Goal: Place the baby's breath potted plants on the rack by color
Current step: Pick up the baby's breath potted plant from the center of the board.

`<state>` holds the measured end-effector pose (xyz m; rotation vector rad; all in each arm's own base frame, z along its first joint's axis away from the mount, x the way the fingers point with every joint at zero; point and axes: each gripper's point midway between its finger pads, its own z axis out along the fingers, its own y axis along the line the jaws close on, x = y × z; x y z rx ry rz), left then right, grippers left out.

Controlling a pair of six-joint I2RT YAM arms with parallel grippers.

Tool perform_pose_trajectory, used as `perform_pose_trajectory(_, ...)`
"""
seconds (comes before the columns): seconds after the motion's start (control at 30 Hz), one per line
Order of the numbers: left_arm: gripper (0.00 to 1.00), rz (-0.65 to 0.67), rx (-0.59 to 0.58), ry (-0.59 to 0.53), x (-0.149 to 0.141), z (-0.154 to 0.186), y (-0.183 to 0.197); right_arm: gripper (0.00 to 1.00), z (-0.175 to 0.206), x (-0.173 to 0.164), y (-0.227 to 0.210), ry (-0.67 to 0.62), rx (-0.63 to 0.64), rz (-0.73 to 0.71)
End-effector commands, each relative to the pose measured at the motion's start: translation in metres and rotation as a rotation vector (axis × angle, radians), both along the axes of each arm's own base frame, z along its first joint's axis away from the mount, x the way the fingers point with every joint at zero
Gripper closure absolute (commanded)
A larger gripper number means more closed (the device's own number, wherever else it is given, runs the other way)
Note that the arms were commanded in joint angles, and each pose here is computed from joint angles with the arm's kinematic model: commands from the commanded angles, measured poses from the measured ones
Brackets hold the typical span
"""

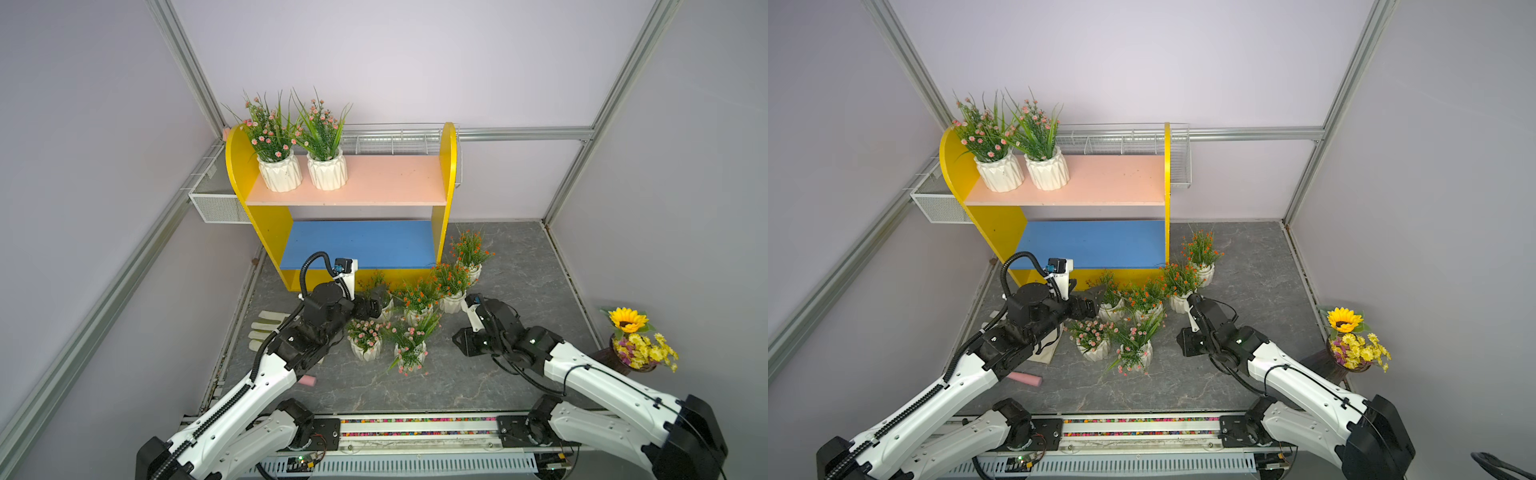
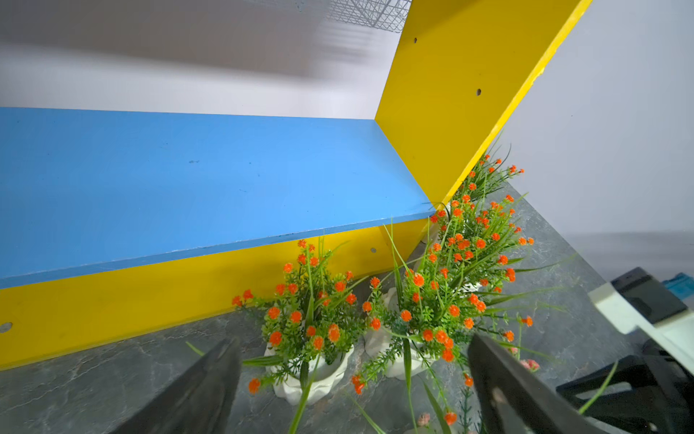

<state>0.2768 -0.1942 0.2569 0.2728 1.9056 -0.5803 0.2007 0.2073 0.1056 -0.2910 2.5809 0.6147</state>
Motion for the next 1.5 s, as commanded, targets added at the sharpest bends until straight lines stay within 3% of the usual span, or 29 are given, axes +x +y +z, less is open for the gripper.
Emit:
perform_pose_trajectory(0.0, 0.03, -0.023, -0.075, -0.045, -0.004, 0.016, -0.004, 0.71, 0.005, 0.012, 0.017, -0.043, 0.019, -0.03)
perform_pose_trajectory(0.5, 0.03, 0.042, -0.021, -0.03, -0.024, 0.012, 0.026, 0.71, 0.005, 0.016, 0.082, -0.048, -0.014, 0.101)
perform_pose_trajectory(1.23, 0.03, 0.041, -0.037, -0.03, -0.027, 0.015, 0.027, 0.76, -0.023, 0.007, 0.086, -0.011, -0.129, 0.105)
perform_pose_trajectory(1.47, 0.03, 0.039, -0.035, -0.021, -0.026, 0.012, 0.026, 0.8, -0.015, 0.014, 0.095, -0.023, -0.137, 0.1)
